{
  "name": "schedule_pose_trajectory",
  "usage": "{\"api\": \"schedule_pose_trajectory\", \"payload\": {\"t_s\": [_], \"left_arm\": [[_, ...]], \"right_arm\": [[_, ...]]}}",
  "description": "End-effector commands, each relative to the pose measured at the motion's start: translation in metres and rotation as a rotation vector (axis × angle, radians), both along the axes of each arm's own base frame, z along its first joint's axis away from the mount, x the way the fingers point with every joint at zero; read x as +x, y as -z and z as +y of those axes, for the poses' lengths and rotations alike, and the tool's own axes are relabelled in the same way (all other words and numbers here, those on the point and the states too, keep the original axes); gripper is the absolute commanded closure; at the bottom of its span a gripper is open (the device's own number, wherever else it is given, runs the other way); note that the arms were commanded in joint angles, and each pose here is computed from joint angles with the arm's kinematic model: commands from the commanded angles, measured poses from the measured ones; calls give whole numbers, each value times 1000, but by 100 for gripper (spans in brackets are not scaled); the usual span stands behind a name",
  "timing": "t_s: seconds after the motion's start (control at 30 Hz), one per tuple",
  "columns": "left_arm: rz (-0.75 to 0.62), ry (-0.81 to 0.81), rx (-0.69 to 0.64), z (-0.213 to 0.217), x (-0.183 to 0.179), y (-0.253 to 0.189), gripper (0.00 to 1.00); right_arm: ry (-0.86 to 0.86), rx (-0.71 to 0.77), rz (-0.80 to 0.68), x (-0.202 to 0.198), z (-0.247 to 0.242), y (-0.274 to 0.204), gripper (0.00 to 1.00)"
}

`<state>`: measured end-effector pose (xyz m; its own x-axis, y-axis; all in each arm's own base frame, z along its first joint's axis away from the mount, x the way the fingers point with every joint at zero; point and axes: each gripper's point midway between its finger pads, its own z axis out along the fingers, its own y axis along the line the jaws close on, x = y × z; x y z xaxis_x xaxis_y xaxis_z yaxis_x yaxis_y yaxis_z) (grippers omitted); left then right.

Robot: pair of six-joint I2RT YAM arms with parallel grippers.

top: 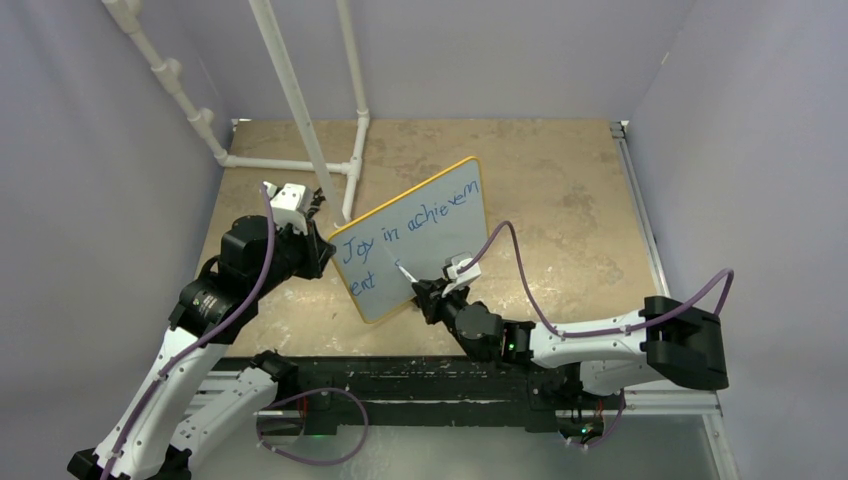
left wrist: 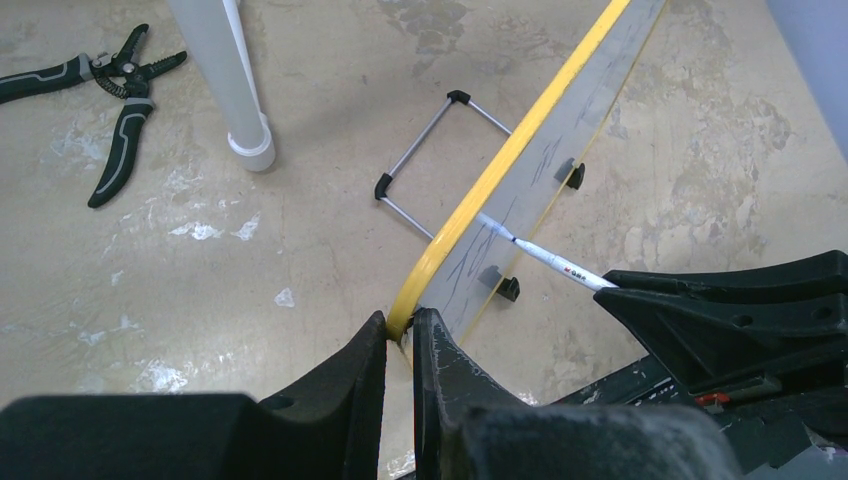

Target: Write a sentence on the whiteboard

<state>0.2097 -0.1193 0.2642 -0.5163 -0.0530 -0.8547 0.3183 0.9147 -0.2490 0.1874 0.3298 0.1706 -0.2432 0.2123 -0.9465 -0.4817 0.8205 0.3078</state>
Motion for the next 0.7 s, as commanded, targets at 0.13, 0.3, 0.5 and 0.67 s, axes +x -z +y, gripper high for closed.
{"api": "schedule_pose_trajectory", "payload": {"t_s": [0.13,0.3,0.5,0.67], "left_arm": [[-13,1,-28,-2,-1,-10,100],[-15,-1,-30,-1,-2,-11,100],[-13,-2,-31,-1,-2,-11,100],[-14,-2,-29,-1,-2,-11,100]], "right_arm": [[71,-9,30,4,-16,6,100],[69,-26,28,5,-14,10,100],[22,-25,22,0,-5,9,100],[-21,-14,-1,-8,2,2,100]]}}
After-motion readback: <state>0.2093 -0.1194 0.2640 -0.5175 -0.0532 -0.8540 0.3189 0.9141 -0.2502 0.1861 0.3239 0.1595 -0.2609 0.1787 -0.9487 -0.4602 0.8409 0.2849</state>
